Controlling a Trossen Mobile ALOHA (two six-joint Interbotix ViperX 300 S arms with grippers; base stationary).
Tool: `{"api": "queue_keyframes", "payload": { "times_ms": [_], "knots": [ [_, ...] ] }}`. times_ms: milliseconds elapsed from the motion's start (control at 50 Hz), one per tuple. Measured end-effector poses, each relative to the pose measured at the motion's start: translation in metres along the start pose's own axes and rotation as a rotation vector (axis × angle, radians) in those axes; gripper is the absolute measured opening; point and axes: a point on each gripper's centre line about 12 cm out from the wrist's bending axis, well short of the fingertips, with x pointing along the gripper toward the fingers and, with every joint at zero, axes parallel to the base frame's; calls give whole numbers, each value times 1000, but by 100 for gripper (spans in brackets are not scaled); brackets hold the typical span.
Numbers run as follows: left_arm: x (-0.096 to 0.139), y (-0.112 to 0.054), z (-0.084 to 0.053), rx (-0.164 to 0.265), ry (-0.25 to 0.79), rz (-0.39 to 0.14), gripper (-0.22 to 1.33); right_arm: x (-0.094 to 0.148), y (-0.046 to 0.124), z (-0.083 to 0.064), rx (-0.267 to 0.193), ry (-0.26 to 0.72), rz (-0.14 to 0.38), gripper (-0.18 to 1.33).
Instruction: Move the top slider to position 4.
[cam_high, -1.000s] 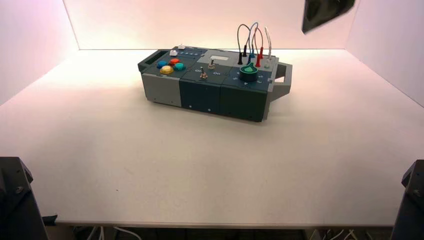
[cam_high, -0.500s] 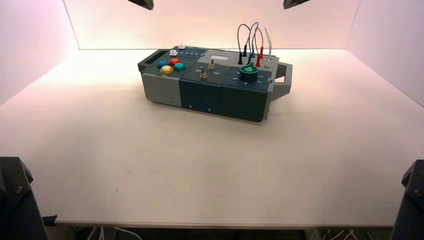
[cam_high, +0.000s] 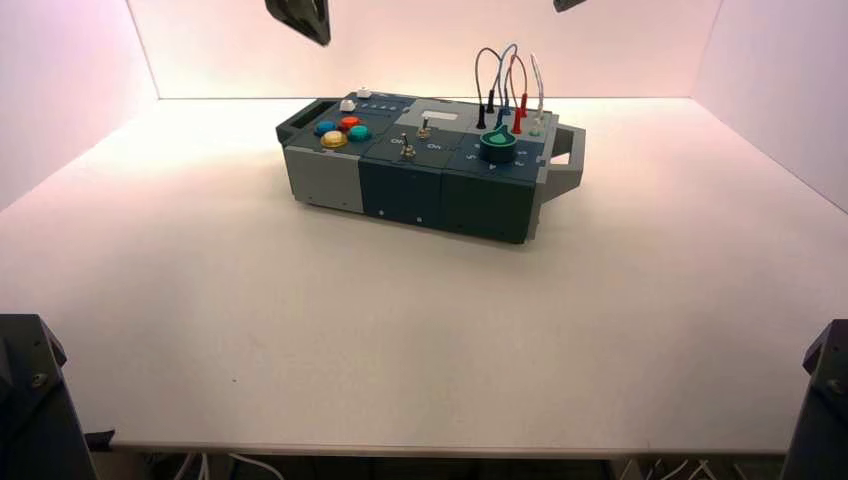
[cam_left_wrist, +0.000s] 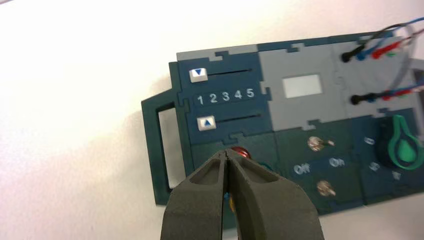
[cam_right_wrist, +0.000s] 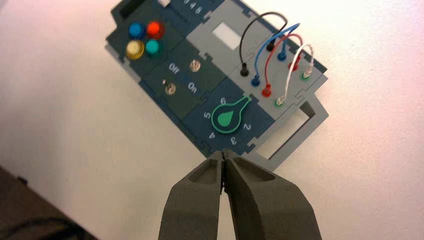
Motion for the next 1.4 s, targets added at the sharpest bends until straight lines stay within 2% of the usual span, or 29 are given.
{"api": "queue_keyframes", "payload": {
  "times_ms": [160,240,420,760,1000,1400],
  "knots": [
    [16,6,11,16,-7,17,-17,4,1,-3,-69,31,8,-14],
    [23,11,17,29,-21,35,-17,9,1,-4,-87,47,15,-14],
    [36,17,29,40,-62,60,-17,16,1,-2,-85,61,20,-14],
    [58,26,37,41,-96,85,-17,19,1,2,-78,58,22,-14],
    [74,30,35,36,-79,85,-17,23,1,1,-78,70,23,-14],
    [80,26,34,42,-71,79,-17,27,0,1,-75,76,21,-14]
  ]
}}
